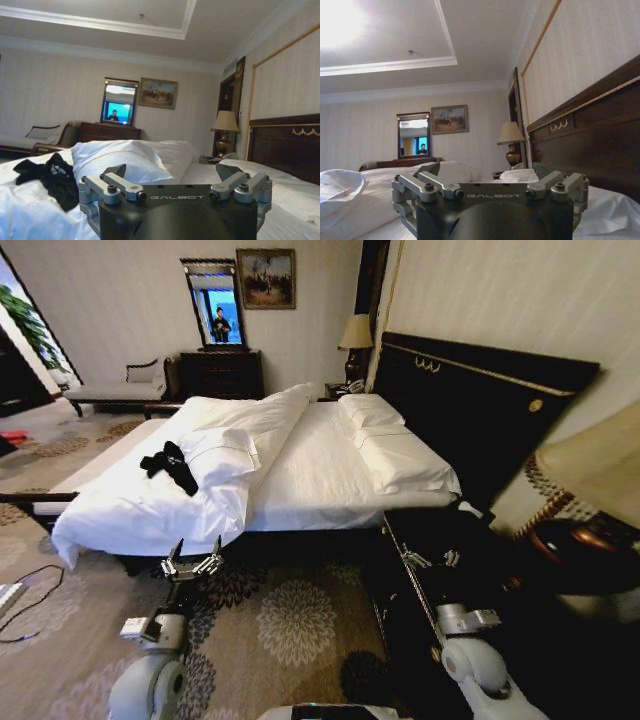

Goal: Fold the clothes on the bed.

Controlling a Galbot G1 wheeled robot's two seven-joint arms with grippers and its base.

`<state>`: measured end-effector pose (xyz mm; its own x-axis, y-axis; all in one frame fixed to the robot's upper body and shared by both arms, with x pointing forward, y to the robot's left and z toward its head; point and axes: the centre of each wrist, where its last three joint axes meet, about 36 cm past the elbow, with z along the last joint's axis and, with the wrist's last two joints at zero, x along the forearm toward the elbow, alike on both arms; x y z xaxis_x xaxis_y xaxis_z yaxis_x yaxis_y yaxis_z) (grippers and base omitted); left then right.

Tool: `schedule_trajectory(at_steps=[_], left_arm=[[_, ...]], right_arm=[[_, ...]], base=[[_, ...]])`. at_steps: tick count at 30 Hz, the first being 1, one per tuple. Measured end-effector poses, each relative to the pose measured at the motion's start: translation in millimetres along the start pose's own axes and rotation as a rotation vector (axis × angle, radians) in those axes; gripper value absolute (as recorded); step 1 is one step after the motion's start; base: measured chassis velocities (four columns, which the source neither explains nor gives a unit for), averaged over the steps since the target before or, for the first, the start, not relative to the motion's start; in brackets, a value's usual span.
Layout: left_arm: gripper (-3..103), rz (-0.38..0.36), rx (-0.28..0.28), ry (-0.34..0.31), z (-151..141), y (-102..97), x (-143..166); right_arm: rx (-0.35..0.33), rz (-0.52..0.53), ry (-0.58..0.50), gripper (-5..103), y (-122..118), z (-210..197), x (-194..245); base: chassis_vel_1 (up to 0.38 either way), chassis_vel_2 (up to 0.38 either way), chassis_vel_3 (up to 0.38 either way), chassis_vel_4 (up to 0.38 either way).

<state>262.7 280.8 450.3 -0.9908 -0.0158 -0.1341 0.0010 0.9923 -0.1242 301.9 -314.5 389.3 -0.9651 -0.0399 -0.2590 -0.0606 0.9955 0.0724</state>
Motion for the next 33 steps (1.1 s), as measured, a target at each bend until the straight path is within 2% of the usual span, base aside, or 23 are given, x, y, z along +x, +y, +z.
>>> schedule_trajectory(at_steps=[13, 19, 33], left_arm=[[100, 0.003, -0.006, -0.001, -0.7, 1.6, 0.2], [100, 0.012, 0.049, -0.003, -10.4, -4.2, 1.1], [100, 0.012, 0.073, 0.003, -12.4, -8.1, 2.5]], right_arm=[[0.001, 0.01, 0.005, 100, -0.4, 5.0, 1.5], [0.002, 0.009, -0.001, 100, -1.2, 5.9, 0.9], [0.01, 0.016, -0.001, 100, -5.3, 6.5, 0.1]], base=[[-0.182, 0.186, 0.189, -0.191], [-0.223, 0.213, 0.22, -0.215], [-0.153, 0.169, 0.161, -0.158]])
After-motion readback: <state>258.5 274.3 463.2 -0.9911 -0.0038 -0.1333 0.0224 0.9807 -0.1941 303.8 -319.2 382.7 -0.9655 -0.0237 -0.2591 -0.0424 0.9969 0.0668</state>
